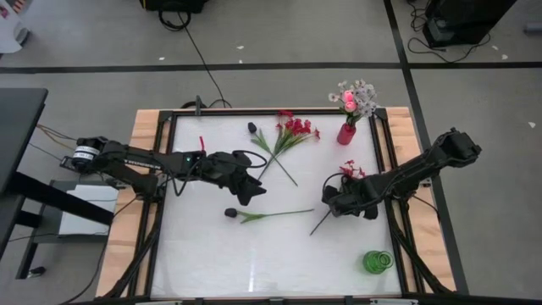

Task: Sort flowers into vase by color
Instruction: Put the right red flowers into the green vase

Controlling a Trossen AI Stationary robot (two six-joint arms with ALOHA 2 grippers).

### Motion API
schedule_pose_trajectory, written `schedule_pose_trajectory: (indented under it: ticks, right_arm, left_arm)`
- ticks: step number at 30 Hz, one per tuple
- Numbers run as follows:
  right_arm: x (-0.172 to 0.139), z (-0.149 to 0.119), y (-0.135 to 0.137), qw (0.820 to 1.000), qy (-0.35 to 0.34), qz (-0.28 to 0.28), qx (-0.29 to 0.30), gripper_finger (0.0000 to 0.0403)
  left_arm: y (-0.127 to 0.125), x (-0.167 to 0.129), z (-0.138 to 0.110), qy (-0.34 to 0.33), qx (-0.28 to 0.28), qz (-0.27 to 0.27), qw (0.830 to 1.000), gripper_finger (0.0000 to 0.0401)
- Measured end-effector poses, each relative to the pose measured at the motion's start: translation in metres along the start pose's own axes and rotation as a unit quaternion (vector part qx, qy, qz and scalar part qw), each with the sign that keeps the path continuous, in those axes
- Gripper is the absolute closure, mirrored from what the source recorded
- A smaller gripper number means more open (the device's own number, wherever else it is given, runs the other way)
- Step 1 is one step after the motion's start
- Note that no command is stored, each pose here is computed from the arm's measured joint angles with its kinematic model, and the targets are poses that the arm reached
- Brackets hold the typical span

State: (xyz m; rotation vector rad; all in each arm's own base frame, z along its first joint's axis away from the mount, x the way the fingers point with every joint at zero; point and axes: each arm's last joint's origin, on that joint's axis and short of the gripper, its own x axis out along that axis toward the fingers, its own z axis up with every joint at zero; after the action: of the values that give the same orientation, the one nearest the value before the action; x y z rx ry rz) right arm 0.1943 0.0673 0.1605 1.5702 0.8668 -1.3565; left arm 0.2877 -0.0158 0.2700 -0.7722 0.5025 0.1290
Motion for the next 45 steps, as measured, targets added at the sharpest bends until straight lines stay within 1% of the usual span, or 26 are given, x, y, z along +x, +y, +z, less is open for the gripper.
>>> schedule_pose_trajectory:
  ticks: [8, 15, 20, 22, 27, 32, 35, 38, 41, 43, 45]
  right_arm:
    - [-0.016, 0.002, 0.0, 0.999, 0.017, 0.049, 0.0, 0.0233]
    - [-0.023, 0.018, -0.009, 1.0, -0.024, 0.013, 0.005, 0.0233]
    - [-0.026, 0.017, -0.006, 0.999, -0.01, 0.035, 0.008, 0.0233]
    - [-0.026, 0.017, -0.006, 0.999, -0.011, 0.035, 0.007, 0.0233]
    - [-0.02, 0.022, -0.006, 0.999, -0.038, 0.005, 0.015, 0.0233]
    - [-0.011, 0.027, 0.002, 0.998, -0.054, -0.008, 0.037, 0.0233]
    - [-0.006, 0.029, 0.005, 0.997, -0.065, -0.017, 0.046, 0.0233]
    - [0.0, 0.029, 0.008, 0.996, -0.069, -0.024, 0.05, 0.0233]
    - [0.008, 0.028, 0.012, 0.995, -0.072, -0.027, 0.058, 0.0233]
    - [0.014, 0.027, 0.014, 0.995, -0.076, -0.031, 0.06, 0.0233]
    - [0.02, 0.027, 0.016, 0.994, -0.081, -0.039, 0.055, 0.0235]
  left_arm:
    - [0.0, 0.0, 0.0, -0.004, -0.021, 0.005, 1.0, 0.0172]
    - [0.001, 0.0, 0.001, -0.015, -0.029, 0.011, 0.999, 0.0172]
    - [0.001, 0.0, 0.001, -0.016, -0.033, 0.012, 0.999, 0.0172]
    - [0.001, 0.0, 0.001, -0.016, -0.033, 0.012, 0.999, 0.0172]
    - [0.001, 0.0, 0.001, -0.016, -0.024, 0.013, 1.0, 0.0172]
    - [0.001, 0.0, 0.0, -0.008, -0.019, 0.014, 1.0, 0.0172]
    - [0.0, -0.007, 0.001, -0.009, -0.01, 0.009, 1.0, 0.0172]
    - [-0.001, -0.021, 0.007, -0.021, 0.004, 0.004, 1.0, 0.0172]
    - [0.002, -0.04, 0.013, -0.035, 0.012, 0.016, 0.999, 0.0172]
    - [0.003, -0.053, 0.019, -0.055, 0.017, 0.015, 0.998, 0.0172]
    - [0.004, -0.067, 0.022, -0.066, 0.026, 0.019, 0.997, 0.0172]
